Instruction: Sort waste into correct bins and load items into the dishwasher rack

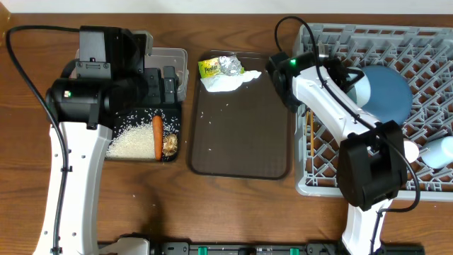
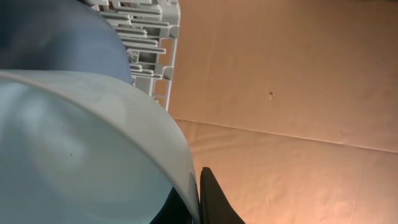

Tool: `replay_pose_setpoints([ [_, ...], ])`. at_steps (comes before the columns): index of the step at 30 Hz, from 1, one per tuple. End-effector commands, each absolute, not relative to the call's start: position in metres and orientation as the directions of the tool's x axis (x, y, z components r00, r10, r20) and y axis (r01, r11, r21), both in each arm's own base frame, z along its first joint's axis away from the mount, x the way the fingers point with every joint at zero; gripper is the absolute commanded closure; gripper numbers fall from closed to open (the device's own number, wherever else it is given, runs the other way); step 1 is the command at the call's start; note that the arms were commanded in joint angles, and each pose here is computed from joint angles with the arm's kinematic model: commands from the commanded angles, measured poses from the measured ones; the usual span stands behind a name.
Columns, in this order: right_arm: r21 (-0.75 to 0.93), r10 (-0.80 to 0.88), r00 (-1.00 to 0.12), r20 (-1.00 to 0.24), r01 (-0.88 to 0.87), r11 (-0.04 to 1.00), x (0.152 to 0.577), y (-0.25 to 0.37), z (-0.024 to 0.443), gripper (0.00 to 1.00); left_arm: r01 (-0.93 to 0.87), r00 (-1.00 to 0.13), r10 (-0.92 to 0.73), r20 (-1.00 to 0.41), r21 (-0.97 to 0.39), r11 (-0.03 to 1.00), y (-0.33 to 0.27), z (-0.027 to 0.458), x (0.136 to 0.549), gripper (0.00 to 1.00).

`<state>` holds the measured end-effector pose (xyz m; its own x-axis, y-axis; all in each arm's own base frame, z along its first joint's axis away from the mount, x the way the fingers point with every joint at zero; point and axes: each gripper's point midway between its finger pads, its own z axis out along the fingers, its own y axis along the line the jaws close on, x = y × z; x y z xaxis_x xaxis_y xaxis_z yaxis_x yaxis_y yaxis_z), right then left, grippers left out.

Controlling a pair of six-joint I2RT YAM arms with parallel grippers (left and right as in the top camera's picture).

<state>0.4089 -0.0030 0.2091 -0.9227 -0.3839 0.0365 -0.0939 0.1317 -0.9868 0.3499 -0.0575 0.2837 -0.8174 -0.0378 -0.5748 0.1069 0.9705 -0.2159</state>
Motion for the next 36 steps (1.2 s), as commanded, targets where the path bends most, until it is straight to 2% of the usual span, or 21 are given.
replay_pose_setpoints([
  [1,-0.989,-0.388,-0.922,0.01,-0.068,0.135,0.412,0.0,0.215,0.99,0.109,-0.817,-0.039,-0.575,-0.22,0.969,-0.058,0.284,0.35,0.02],
  [7,-0.973,-0.39,-0.92,0.032,-0.118,0.199,0.41,0.007,0.198,0.99,0.109,-0.817,-0.039,-0.576,-0.22,0.969,-0.058,0.284,0.35,0.02],
  [16,-0.963,-0.411,-0.896,0.168,-0.238,0.124,0.411,0.019,0.167,0.99,0.109,-0.817,-0.039,-0.575,-0.22,0.969,-0.058,0.284,0.35,0.02],
  [23,-0.962,-0.42,-0.889,0.181,-0.25,0.113,0.406,0.026,0.164,0.99,0.109,-0.817,-0.039,-0.576,-0.22,0.969,-0.058,0.284,0.35,0.02],
  [26,-0.951,-0.437,-0.879,0.191,-0.276,0.14,0.402,0.038,0.158,0.99,0.109,-0.817,-0.039,-0.575,-0.22,0.969,-0.058,0.284,0.35,0.02],
  [28,-0.934,-0.441,-0.874,0.204,-0.308,0.179,0.396,0.044,0.15,0.86,0.109,-0.817,-0.039,-0.575,-0.22,0.969,-0.058,0.284,0.35,0.02],
  [31,-0.902,-0.439,-0.873,0.212,-0.347,0.256,0.386,0.053,0.136,0.5,0.109,-0.817,-0.039,-0.576,-0.22,0.969,-0.058,0.284,0.35,0.02],
  [36,-0.805,-0.417,-0.876,0.244,-0.423,0.416,0.364,0.068,0.108,0.26,0.109,-0.817,-0.039,-0.575,-0.22,0.969,-0.058,0.284,0.35,0.02],
])
